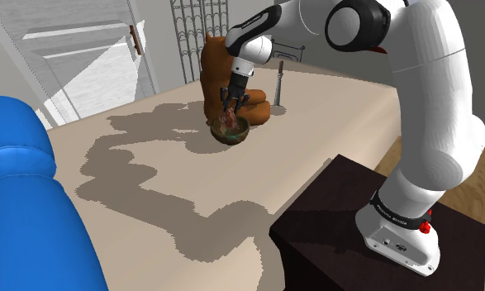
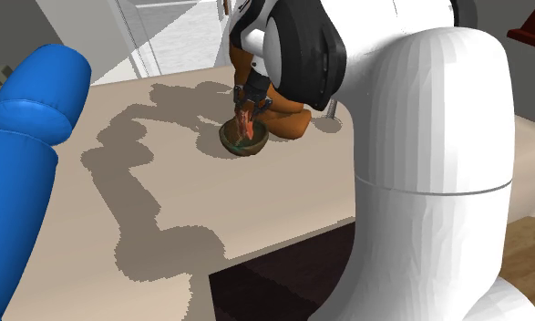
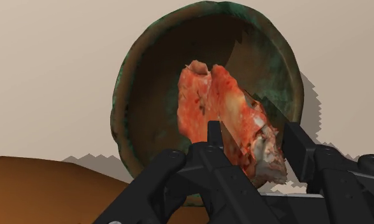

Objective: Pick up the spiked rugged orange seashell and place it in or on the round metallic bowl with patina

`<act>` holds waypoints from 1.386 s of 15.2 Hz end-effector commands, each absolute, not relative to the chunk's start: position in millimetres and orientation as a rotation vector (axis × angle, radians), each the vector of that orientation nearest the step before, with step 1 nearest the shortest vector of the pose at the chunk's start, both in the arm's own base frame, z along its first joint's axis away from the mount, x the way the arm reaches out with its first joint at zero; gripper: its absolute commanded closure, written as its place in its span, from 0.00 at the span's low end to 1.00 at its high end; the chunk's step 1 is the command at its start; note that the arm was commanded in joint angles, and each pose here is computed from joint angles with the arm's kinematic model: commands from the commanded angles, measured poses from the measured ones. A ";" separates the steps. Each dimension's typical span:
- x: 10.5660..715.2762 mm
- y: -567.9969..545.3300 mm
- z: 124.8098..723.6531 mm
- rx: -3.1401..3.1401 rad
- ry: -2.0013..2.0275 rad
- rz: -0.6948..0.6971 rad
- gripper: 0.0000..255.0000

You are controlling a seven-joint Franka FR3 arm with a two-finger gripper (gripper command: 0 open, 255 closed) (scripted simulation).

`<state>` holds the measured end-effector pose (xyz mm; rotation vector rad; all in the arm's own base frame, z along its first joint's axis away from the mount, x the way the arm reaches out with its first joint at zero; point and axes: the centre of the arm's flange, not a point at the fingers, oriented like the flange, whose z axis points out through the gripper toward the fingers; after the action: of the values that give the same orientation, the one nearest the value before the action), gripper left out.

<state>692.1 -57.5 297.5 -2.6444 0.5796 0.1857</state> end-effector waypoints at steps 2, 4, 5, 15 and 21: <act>692.1 -57.3 297.1 -2.644 0.579 0.186 1.00; 692.1 -57.2 297.1 -2.644 0.579 0.186 0.00; 692.1 -57.2 297.2 -2.644 0.579 0.186 0.00; 694.0 -78.9 342.1 -2.644 0.579 0.186 0.00; 694.1 -78.9 342.1 -2.644 0.579 0.186 0.00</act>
<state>694.0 -78.9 341.9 -2.6442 0.5794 0.1867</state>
